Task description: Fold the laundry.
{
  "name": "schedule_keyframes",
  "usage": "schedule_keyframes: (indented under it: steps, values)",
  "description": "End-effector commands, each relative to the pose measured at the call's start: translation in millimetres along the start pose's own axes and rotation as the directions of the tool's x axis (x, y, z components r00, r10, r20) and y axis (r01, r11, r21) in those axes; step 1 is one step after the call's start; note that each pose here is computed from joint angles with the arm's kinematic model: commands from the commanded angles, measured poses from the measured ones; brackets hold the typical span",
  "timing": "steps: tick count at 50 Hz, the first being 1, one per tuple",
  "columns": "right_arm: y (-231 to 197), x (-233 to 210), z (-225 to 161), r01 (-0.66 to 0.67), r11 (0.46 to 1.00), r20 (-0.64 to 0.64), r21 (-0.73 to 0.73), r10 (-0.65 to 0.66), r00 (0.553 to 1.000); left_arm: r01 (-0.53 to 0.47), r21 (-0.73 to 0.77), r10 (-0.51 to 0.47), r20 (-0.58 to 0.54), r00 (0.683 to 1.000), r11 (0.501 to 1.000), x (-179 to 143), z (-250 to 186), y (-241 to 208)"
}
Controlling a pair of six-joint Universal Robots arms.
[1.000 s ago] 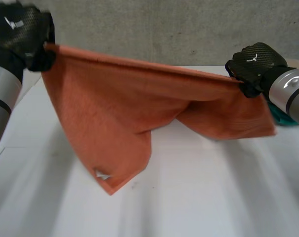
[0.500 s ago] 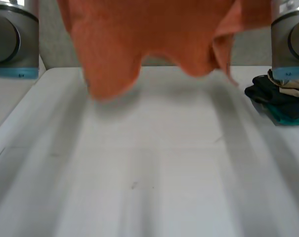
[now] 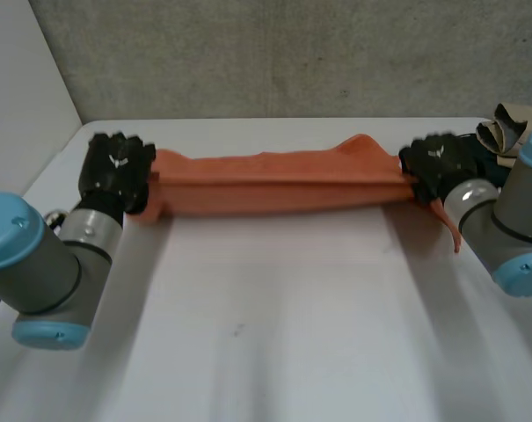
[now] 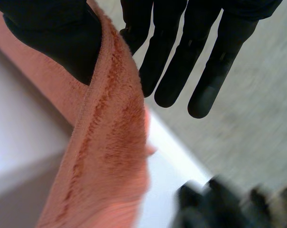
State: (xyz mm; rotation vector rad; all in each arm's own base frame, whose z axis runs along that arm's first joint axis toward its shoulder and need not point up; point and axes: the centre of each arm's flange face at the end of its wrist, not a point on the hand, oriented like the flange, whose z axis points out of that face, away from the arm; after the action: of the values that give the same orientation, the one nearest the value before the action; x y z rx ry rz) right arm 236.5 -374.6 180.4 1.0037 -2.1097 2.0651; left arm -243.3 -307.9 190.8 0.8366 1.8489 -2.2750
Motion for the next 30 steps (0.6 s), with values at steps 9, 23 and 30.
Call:
schedule_keyframes:
  steps: [9,23,30]
  values:
    - [41.0,27.2,-1.2,-0.261,0.944,-0.056,-0.199,0.255,0.965,-0.001,0.005,0.001,0.008,1.000,1.000,-4.9,-6.1,-4.1]
    - [67.3,42.0,-6.9,-0.291,0.905,-0.075,-0.311,0.282,0.956,-0.001,-0.009,0.001,0.014,1.000,1.000,-12.8,-11.3,-1.6]
    - [68.8,35.4,-20.7,-0.118,0.930,0.009,-0.349,0.129,0.992,-0.002,-0.081,0.001,-0.016,1.000,0.997,-12.3,-27.0,-0.5]
